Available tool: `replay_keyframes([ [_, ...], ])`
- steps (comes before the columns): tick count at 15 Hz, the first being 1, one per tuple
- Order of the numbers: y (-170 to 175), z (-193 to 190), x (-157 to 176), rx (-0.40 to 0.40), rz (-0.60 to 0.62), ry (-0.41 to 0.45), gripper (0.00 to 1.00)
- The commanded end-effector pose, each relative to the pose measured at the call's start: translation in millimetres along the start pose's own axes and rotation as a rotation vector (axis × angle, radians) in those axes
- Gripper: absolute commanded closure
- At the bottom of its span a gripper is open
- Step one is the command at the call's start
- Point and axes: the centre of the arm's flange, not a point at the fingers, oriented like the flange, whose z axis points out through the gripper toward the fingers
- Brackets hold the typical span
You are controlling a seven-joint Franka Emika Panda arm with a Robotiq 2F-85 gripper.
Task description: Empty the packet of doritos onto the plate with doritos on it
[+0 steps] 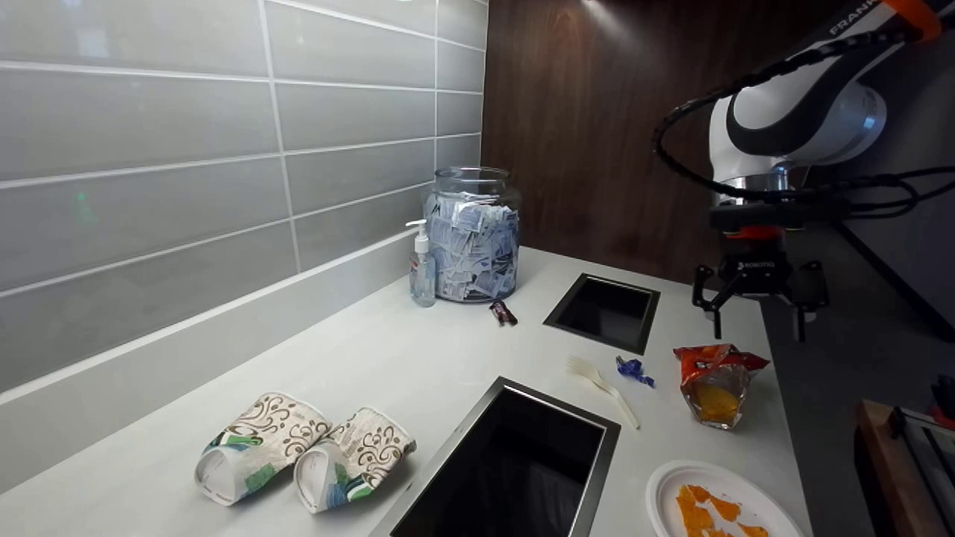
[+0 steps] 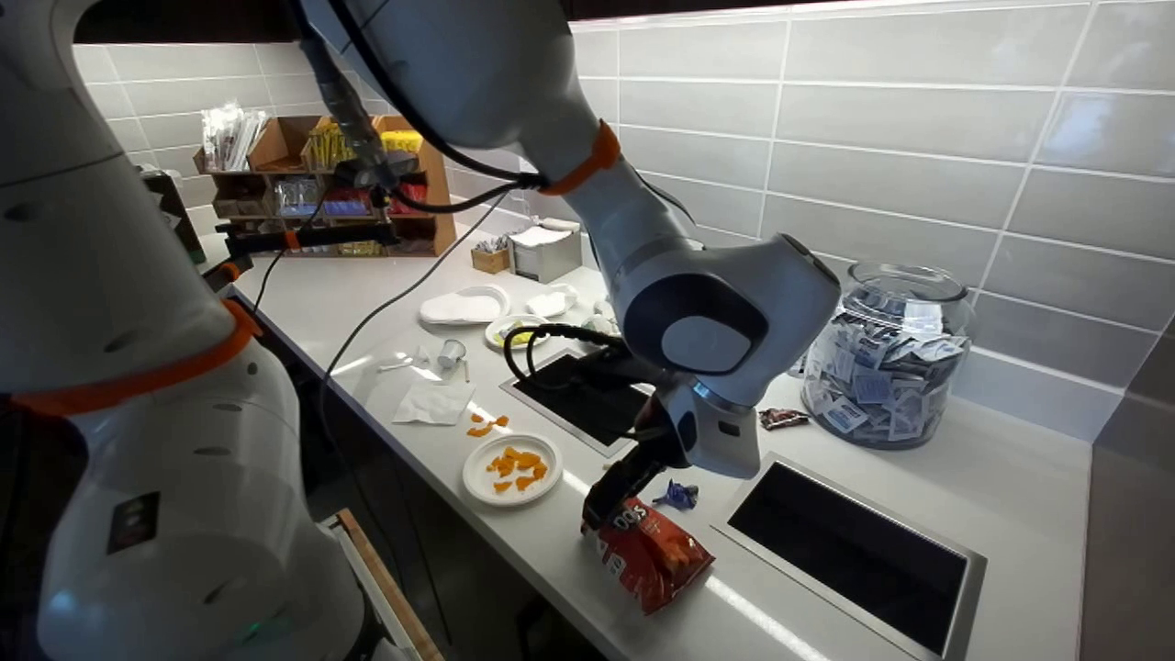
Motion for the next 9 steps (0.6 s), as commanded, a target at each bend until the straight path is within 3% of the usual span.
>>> replay_keyframes([
  [1,13,9,2,0.010,0.055,0.013,0.00],
  [9,10,18,14,0.100,0.060,0.092,0.00],
])
